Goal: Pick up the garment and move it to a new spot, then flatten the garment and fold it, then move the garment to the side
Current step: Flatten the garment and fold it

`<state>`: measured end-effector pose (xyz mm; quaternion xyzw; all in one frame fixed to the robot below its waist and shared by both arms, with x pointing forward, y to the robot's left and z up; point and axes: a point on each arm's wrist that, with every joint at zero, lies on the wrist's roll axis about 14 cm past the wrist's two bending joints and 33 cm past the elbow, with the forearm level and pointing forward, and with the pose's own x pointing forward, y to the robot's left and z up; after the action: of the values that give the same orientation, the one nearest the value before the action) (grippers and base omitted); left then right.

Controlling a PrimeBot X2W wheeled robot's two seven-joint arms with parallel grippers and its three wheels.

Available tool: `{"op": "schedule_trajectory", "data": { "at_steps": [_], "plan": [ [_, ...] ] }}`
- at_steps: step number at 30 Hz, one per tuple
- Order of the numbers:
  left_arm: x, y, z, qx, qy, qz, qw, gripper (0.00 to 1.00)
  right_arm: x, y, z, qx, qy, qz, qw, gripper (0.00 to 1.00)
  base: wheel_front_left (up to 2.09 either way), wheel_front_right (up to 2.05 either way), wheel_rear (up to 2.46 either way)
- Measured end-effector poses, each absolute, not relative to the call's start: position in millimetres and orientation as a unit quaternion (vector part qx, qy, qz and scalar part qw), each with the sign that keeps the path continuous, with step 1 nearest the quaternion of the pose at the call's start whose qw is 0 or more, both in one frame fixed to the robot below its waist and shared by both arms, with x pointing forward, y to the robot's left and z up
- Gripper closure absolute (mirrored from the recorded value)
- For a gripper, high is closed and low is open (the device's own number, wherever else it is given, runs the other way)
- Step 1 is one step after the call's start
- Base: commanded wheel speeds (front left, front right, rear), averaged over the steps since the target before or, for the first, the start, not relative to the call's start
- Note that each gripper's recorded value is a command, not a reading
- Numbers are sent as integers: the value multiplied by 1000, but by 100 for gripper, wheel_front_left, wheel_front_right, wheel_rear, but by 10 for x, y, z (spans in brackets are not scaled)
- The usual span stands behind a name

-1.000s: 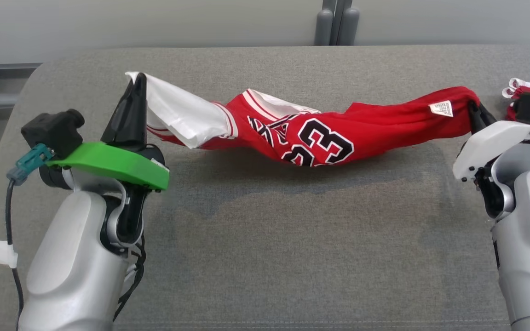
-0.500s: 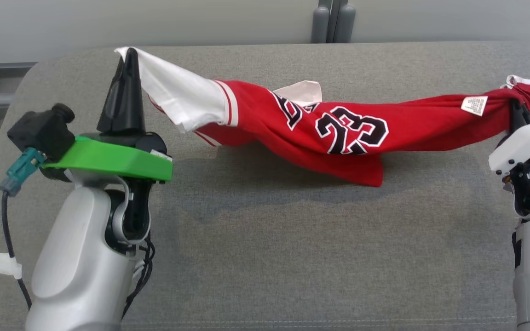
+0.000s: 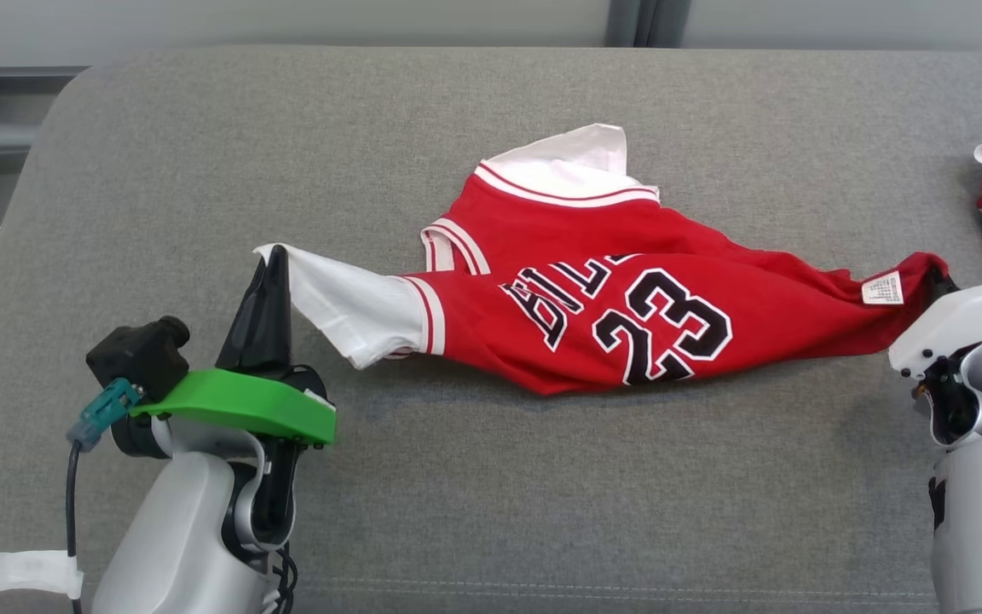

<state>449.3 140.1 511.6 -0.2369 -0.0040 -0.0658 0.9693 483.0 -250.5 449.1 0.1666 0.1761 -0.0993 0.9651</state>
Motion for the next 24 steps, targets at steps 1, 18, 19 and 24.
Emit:
{"op": "schedule_trajectory", "data": {
  "at_steps": [1,18,19,24],
  "plan": [
    [4495,1422,5086,-237,-1,-62,970,100,4878,-2485,4503,171,174,-98,965,100,0,0,0],
    [5076,1553,5287,-191,-41,-64,979,100,5993,-2098,5064,178,98,-56,977,100,0,0,0],
    [5109,1572,5289,-190,-43,-62,979,100,6058,-2076,5086,177,94,-54,978,100,0,0,0],
    [5239,1677,5286,-182,-50,-46,981,100,6343,-1966,5119,179,83,-48,979,100,0,0,0]
  ]
}}
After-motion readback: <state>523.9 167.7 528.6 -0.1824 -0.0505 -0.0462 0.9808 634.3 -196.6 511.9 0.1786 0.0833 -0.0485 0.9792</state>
